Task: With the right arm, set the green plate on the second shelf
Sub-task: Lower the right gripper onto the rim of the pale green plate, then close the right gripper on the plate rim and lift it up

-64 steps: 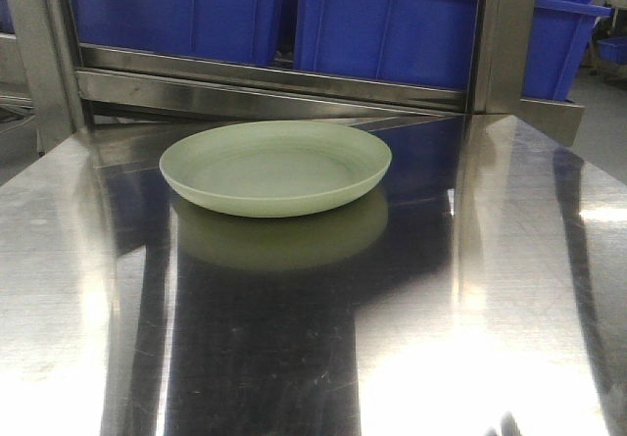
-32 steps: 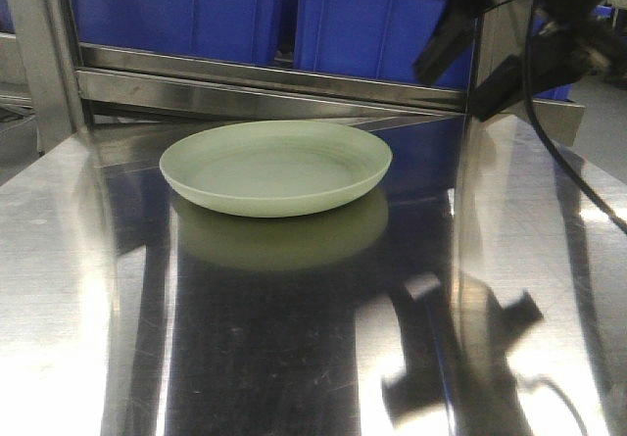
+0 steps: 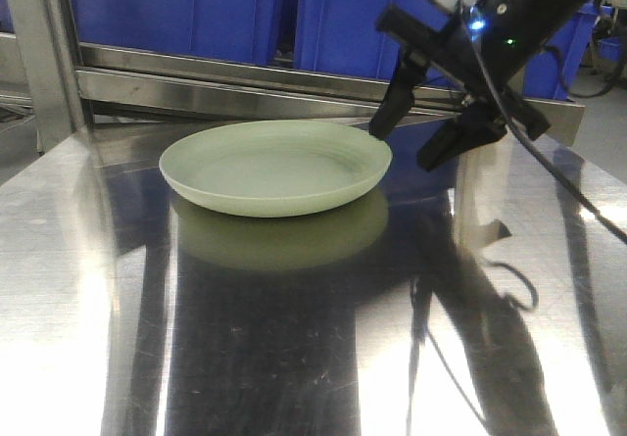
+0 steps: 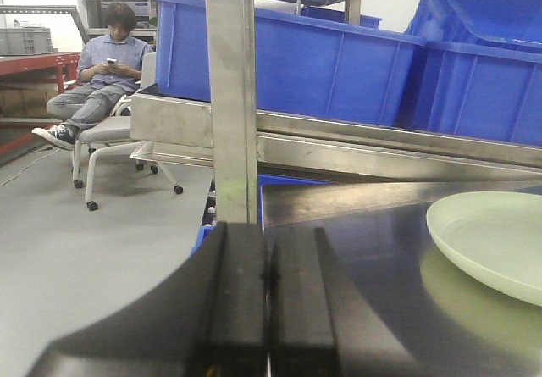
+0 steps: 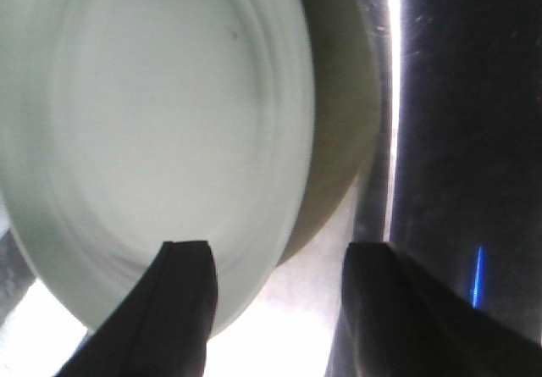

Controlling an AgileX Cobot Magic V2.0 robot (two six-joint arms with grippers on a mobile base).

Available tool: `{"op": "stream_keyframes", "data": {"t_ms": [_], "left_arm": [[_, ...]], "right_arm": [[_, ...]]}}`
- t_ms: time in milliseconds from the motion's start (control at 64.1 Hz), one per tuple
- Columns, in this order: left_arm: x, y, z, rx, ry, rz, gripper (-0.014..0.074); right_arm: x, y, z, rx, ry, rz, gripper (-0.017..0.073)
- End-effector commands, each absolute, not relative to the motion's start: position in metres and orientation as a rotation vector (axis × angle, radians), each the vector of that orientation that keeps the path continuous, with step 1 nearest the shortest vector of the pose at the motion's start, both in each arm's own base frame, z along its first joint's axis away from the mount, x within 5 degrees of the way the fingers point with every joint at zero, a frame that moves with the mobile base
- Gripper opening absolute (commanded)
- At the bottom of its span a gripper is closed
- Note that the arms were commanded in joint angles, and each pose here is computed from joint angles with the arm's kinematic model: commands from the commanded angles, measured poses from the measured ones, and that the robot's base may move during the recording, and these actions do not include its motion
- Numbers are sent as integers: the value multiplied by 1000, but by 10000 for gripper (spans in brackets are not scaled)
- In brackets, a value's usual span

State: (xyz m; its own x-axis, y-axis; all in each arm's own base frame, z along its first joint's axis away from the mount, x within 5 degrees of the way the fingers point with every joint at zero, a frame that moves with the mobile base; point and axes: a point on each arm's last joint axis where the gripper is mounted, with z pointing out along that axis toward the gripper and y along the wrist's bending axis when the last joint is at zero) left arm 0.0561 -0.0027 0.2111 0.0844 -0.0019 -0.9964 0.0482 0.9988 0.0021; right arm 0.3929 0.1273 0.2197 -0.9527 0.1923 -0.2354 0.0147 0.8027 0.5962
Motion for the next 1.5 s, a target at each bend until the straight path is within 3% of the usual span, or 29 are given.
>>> {"op": "stream_keyframes", "data": {"t_ms": [0,390,546,670,920,1107,1294,1481], "left_arm": [[56,-3,206,28,1428,-45,130],[56,-3,206,28,1428,-45,130],[56,-3,206,28,1428,-45,130],[56,-3,206,28,1428,-45,130],[56,-3,206,28,1428,-45,130],[56,-3,206,28,1428,-45,130],[56,-3,206,28,1428,-45,130],[56,-3,206,28,1428,-45,130]], "right_arm": [[400,132,245,192,2611,984,457],[418,154,226,226,2614,1023,432],[420,153,223,237,2614,1019,249],[421,151,225,236,2612,1023,34],[420,146,255,132,2577,1049,53],[402,137,303,-40,2468,903,53],[365,120,372,-168,2302,728,53],[306,100,434,-201,2086,625,53]]}}
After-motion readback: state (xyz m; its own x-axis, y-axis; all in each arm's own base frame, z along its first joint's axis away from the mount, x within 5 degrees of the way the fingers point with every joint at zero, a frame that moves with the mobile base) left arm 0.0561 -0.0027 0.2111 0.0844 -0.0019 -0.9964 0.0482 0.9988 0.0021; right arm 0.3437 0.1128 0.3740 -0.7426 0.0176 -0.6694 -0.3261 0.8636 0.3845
